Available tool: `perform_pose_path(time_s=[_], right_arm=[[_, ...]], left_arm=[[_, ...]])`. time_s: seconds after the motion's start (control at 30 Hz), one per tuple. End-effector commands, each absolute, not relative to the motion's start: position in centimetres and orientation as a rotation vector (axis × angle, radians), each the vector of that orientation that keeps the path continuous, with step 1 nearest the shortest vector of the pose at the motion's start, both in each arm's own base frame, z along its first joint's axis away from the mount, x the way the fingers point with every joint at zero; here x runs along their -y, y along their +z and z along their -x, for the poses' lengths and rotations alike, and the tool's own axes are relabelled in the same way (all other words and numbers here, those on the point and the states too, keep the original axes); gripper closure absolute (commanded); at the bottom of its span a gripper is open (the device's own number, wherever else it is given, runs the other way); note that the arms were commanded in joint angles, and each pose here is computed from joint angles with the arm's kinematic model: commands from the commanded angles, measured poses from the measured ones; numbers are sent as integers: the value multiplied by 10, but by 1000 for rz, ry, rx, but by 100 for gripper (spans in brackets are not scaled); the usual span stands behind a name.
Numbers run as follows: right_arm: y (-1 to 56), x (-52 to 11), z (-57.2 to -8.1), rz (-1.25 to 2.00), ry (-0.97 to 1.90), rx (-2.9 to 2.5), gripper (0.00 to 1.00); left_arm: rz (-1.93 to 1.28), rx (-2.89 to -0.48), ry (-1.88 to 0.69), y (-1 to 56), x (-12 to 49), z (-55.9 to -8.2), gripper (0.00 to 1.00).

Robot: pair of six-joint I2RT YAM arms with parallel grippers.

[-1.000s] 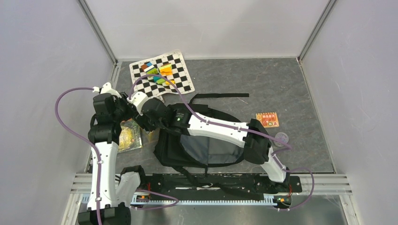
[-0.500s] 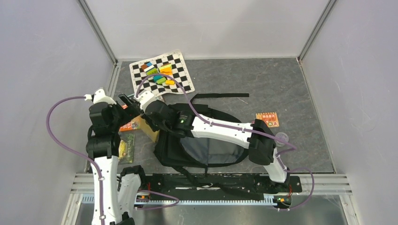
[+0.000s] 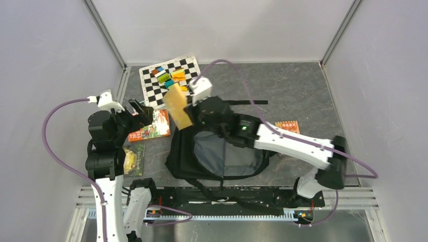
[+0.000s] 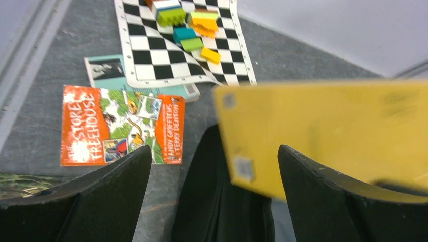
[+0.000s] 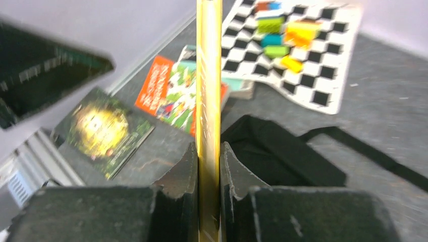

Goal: Pack the student bag
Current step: Place the book in the student bag.

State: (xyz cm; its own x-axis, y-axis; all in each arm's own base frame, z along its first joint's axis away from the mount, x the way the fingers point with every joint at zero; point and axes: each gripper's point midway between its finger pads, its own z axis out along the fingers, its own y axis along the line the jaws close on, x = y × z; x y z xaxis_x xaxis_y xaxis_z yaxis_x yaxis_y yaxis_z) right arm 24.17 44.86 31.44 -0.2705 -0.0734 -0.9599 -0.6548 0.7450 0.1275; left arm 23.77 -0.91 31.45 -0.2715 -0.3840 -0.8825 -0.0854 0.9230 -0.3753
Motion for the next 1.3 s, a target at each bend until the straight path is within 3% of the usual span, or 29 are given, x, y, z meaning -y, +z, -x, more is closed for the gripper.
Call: perform_pose_path(time_s=[0.0,0.37,0.6,0.83,1.1,1.13,1.27], right_arm=[[392,-364,-281,276,551,-1618,100],[346,-201,-282,162,268,-1763,100],[299,-190,-237,160,447,-1902,100],[274,-185,-204,61,657,-1936,100],[246,-185,-186,-18,760,-2002,100],[240,-185,-185,-38,767,-2014,100],[229,-179,-182,-159,814,-2013,100]], left_arm=[[260,-1949,-407,283,34,-233,0],[77,-2188,-772,194,121,-208,0],[-36,-2237,-974,166,178,-200,0],[-16,-2335,-971,134,194,-200,4],[68,-2386,-990,113,199,-203,33],[76,-2391,-995,111,200,-203,40],[105,-2377,-996,115,200,-207,85]])
